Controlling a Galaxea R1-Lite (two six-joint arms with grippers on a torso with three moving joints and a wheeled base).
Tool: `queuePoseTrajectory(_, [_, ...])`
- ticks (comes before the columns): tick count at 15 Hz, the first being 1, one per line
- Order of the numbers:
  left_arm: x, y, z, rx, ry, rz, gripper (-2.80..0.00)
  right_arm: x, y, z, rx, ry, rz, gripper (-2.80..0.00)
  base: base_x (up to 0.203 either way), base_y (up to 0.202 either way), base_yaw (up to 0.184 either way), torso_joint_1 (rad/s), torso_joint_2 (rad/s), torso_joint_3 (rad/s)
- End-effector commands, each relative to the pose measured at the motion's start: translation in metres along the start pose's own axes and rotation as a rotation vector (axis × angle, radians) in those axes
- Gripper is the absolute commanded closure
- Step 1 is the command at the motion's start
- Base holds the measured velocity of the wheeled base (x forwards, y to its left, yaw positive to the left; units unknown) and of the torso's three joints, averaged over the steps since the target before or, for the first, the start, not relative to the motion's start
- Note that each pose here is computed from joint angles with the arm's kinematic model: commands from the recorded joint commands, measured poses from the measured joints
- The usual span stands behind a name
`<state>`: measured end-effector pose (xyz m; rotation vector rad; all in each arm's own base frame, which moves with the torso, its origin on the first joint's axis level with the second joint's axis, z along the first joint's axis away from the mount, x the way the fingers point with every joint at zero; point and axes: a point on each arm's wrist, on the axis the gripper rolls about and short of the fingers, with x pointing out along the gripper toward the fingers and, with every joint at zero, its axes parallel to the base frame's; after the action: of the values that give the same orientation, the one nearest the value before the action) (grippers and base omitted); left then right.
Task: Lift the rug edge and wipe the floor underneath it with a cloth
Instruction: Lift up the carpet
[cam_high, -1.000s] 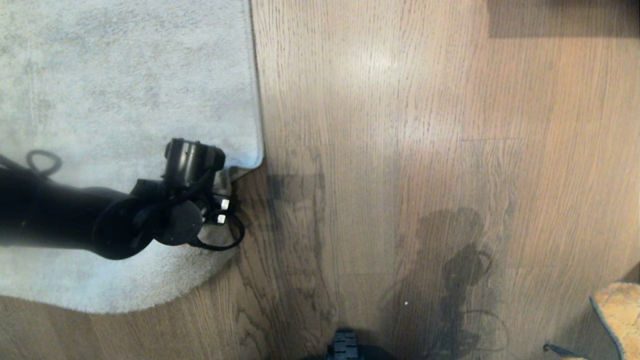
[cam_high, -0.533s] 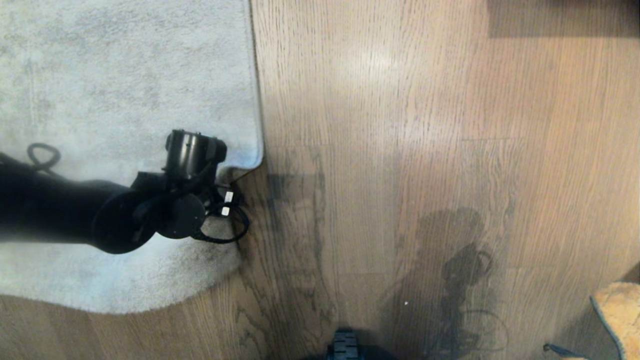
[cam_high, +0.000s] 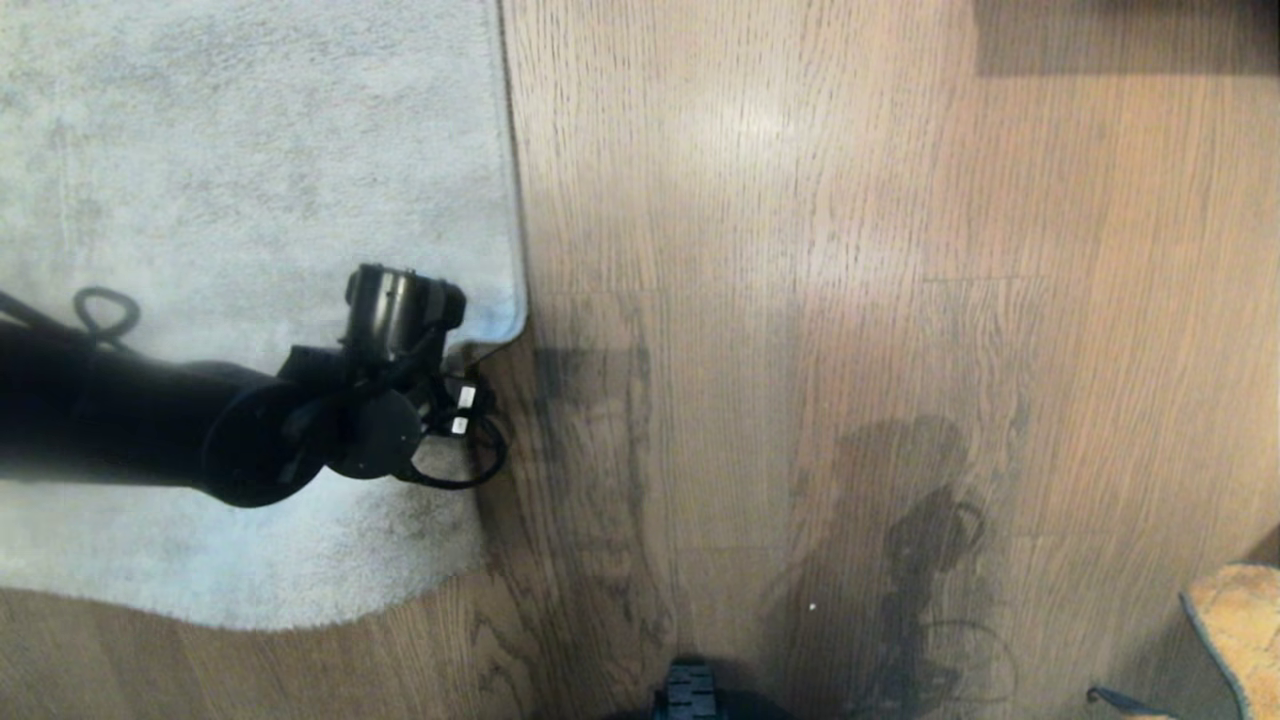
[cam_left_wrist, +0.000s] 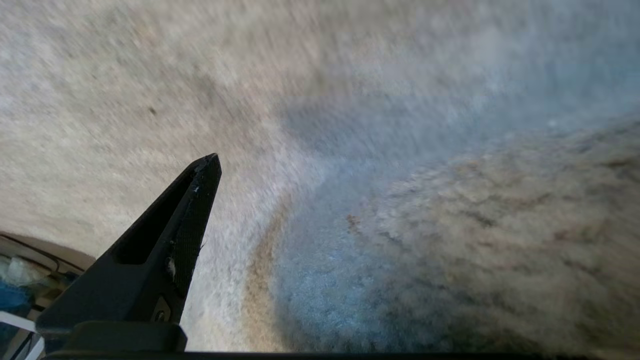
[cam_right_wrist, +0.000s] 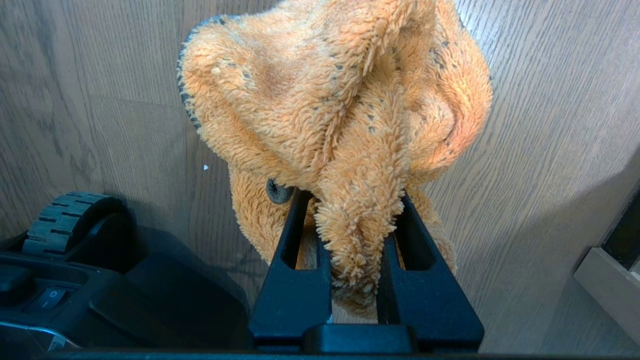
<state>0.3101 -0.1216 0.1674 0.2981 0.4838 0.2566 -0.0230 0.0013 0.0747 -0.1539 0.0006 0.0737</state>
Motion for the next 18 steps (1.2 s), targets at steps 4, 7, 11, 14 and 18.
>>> queuePoseTrajectory(4, [-0.016, -0.005, -0.022, 0.061, 0.036, -0.03, -2.8, 0.0, 0.0, 0.0, -0.001, 0.001, 0.001, 0.0, 0.0, 0.0, 0.0, 0.0, 0.0, 0.0])
queuePoseTrajectory(7, [-0.019, -0.007, -0.041, 0.107, 0.075, -0.039, -2.8, 0.0, 0.0, 0.0, -0.002, 0.001, 0.002, 0.0, 0.0, 0.0, 0.0, 0.0, 0.0, 0.0])
queuePoseTrajectory(11, [-0.022, -0.007, -0.057, 0.15, 0.11, -0.046, -2.8, 0.0, 0.0, 0.0, -0.001, 0.001, 0.0, 0.0, 0.0, 0.0, 0.0, 0.0, 0.0, 0.0])
queuePoseTrajectory(14, [-0.028, -0.014, -0.06, 0.168, 0.104, -0.067, -2.8, 0.0, 0.0, 0.0, -0.002, 0.001, 0.002, 0.0, 0.0, 0.0, 0.0, 0.0, 0.0, 0.0])
queuePoseTrajectory(18, [-0.042, -0.028, -0.059, 0.195, 0.072, -0.114, -2.8, 0.0, 0.0, 0.0, -0.002, 0.001, 0.003, 0.0, 0.0, 0.0, 0.0, 0.0, 0.0, 0.0])
